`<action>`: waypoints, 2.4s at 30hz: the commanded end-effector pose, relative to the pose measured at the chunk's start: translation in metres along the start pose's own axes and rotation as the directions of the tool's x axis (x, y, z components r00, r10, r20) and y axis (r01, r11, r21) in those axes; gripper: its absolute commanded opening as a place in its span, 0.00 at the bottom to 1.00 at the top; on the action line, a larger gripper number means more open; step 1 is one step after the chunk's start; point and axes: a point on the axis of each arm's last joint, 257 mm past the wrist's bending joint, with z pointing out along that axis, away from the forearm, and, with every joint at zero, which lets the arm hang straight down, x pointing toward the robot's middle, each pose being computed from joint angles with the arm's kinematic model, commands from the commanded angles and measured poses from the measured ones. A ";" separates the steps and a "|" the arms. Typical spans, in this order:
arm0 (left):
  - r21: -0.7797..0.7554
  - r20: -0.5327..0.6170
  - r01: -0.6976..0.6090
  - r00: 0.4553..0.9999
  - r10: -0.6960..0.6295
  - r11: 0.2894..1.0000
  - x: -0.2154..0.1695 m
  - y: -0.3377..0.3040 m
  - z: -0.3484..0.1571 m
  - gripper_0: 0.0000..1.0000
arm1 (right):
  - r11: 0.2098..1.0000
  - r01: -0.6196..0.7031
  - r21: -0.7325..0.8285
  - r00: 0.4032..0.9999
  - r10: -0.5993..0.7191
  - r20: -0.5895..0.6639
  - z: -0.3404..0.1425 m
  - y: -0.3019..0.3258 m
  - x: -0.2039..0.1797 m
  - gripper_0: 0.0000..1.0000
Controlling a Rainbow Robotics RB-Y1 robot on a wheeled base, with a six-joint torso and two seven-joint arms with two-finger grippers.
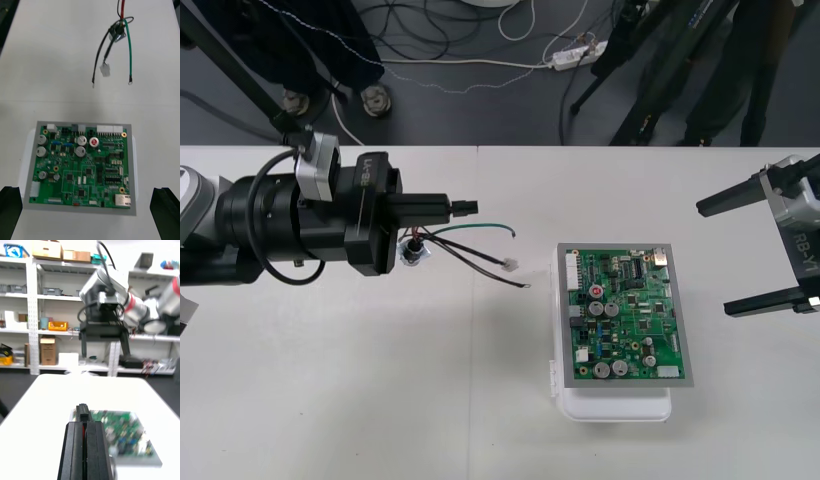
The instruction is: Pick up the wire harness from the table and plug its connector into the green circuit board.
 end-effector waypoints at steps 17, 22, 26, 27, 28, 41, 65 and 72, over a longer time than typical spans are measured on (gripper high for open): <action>0.001 -0.007 0.112 0.994 -0.112 0.994 0.093 -0.031 -0.043 0.00 | 0.997 0.075 0.026 0.881 -0.054 -0.470 0.018 -0.001 0.107 1.00; -0.007 -0.024 0.147 0.989 -0.147 0.989 0.110 -0.036 -0.044 0.00 | 0.995 0.099 0.005 0.853 -0.082 -0.515 0.026 0.000 0.120 1.00; 0.000 -0.034 0.173 0.984 -0.173 0.985 0.125 -0.046 -0.040 0.00 | 0.993 0.117 -0.005 0.821 -0.100 -0.563 0.029 0.000 0.133 1.00; 0.002 -0.034 0.166 0.986 -0.166 0.986 0.126 -0.046 -0.039 0.00 | 0.993 0.120 -0.003 0.816 -0.101 -0.570 0.028 -0.001 0.135 1.00; 0.009 -0.036 0.160 0.987 -0.159 0.987 0.130 -0.049 -0.037 0.00 | 0.993 0.119 -0.006 0.809 -0.100 -0.580 0.029 0.000 0.139 1.00; 0.054 -0.055 0.030 0.998 -0.027 0.998 0.159 -0.043 -0.009 0.00 | 0.999 -0.032 -0.026 0.757 0.008 -0.653 0.047 0.025 0.190 1.00; 0.046 0.058 0.039 0.997 -0.042 0.998 0.162 -0.044 0.055 0.00 | 0.997 0.033 0.074 0.786 0.020 -0.618 0.086 -0.006 0.169 1.00; 0.074 0.081 0.050 0.995 -0.056 0.996 0.159 -0.052 0.071 0.00 | 0.996 0.036 0.085 0.790 0.024 -0.613 0.089 -0.011 0.165 1.00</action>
